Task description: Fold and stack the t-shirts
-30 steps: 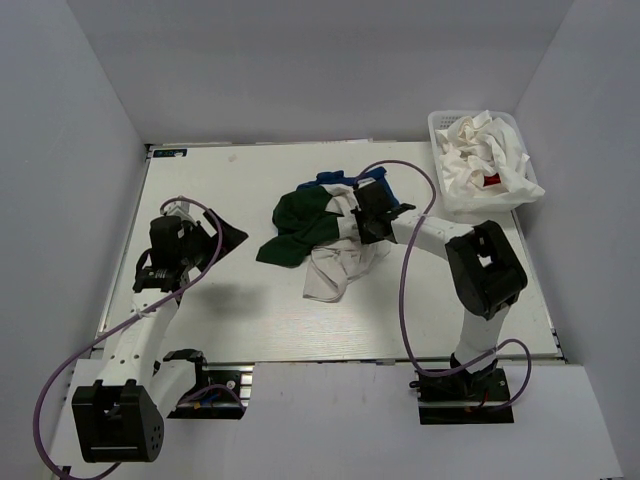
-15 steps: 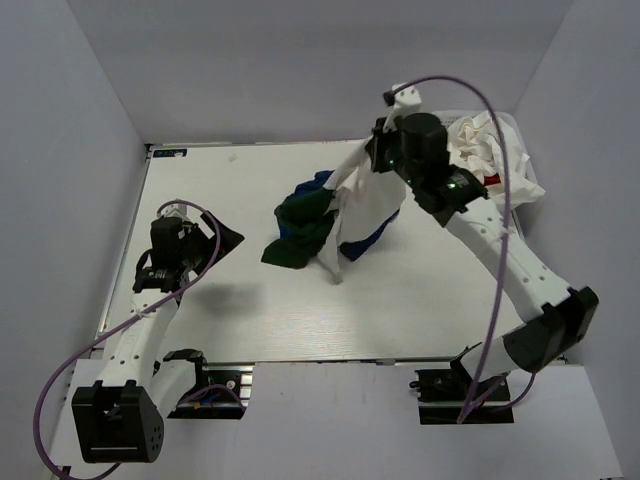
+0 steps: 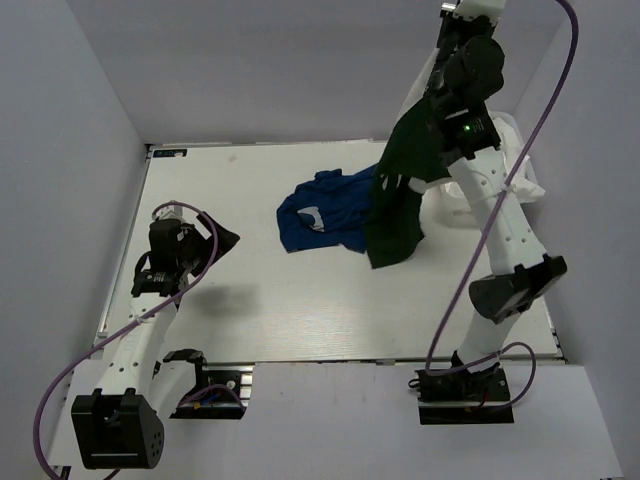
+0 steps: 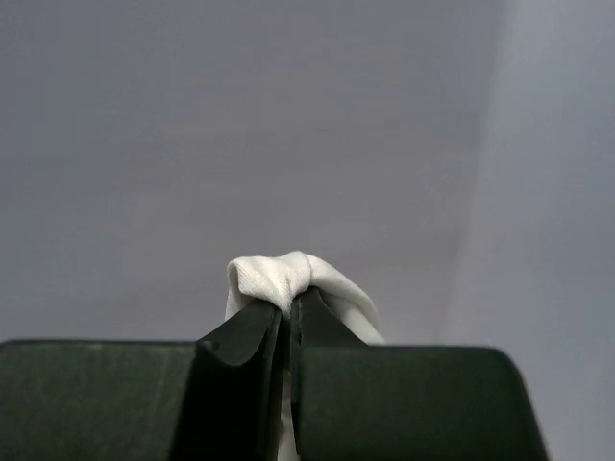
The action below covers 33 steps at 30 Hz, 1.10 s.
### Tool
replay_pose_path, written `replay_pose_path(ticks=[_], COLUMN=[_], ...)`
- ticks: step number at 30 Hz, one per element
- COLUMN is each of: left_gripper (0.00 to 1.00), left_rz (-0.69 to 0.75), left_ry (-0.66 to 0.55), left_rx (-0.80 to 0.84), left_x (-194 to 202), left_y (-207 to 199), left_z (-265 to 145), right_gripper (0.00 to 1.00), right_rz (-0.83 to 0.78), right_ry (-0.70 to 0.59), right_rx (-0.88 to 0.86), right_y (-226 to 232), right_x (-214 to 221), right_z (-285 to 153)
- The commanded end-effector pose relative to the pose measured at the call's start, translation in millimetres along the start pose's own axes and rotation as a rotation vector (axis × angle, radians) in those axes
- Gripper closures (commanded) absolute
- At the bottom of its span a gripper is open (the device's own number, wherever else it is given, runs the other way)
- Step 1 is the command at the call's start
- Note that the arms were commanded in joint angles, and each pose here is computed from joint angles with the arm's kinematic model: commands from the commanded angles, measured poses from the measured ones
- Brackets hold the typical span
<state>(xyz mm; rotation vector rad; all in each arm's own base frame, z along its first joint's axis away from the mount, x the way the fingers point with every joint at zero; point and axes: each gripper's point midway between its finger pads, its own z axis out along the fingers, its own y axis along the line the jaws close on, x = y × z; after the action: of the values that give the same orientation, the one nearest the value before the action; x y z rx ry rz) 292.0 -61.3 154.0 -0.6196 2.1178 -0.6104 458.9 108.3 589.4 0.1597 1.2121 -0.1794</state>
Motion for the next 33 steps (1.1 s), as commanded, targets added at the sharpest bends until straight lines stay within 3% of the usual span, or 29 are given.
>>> replay_pose_path(ticks=[1, 2, 10, 14, 15, 17, 19, 24, 26, 27, 28, 29, 31, 33], left_gripper=[0.01, 0.01, 0.01, 0.01, 0.01, 0.01, 0.01, 0.01, 0.01, 0.01, 0.01, 0.01, 0.01, 0.01], left_rz=[0.009, 0.009, 0.008, 0.019, 0.019, 0.019, 0.019, 0.023, 0.025, 0.023, 0.023, 0.021, 0.02, 0.021], left_ry=[-0.061, -0.062, -0.092, -0.093, -0.093, -0.099, -0.098, -0.074, -0.081, -0.074, -0.074, -0.066, -0.052, -0.059], left_rx=[-0.002, -0.001, -0.038, -0.037, -0.037, -0.044, -0.045, -0.065, -0.059, -0.065, -0.065, -0.071, -0.068, -0.063], left_x=[-16.6, -18.4, -25.1, -24.1, -24.1, -25.1, -26.8, -24.7, -27.8, -26.6, -26.6, -23.0, -18.6, -20.4], left_y=[-7.8, -9.6, -4.6, -3.0, -3.0, -1.8, -2.8, 1.1, -1.6, -0.2, -0.2, 3.1, 4.4, 3.1], left_z=[-8.2, -9.7, -10.4, -9.0, -9.0, -8.9, -7.9, -1.1, -2.1, -0.2, -0.2, 0.9, 1.8, 2.1], right_gripper=[1.0, 1.0, 1.0, 1.0, 1.0, 1.0, 1.0, 1.0, 1.0, 1.0, 1.0, 1.0, 0.89, 0.77], right_rz=[-0.009, 0.043, 0.001, -0.159, -0.229, -0.301, -0.326, -0.194, -0.16, -0.157, -0.094, -0.073, -0.027, 0.042], right_ry=[-0.288, -0.398, -0.575, -0.478, -0.353, -0.222, 0.045, 0.454, 0.593, 0.684, 0.701, 0.819, 0.92, 1.003], right_rx=[0.454, 0.534, 0.504, 0.515, 0.493, 0.464, 0.359, 0.097, 0.115, 0.116, 0.142, 0.078, 0.063, -0.064], right_y=[-105.8, -132.8, -184.8, -206.1, -204.1, -214.2, -205.3, -172.6, -177.6, -178.5, -181.7, -172.1, -174.1, -152.6], right_x=[-78.2, -104.1, -104.1, -50.0, 1.4, 53.0, 160.3, 362.1, 402.4, 445.5, 450.6, 481.9, 512.2, 531.7], right_z=[3.7, -4.9, 45.0, 80.6, 97.9, 114.7, 123.0, 89.2, 70.9, 59.2, 60.1, 39.8, 20.7, 5.4])
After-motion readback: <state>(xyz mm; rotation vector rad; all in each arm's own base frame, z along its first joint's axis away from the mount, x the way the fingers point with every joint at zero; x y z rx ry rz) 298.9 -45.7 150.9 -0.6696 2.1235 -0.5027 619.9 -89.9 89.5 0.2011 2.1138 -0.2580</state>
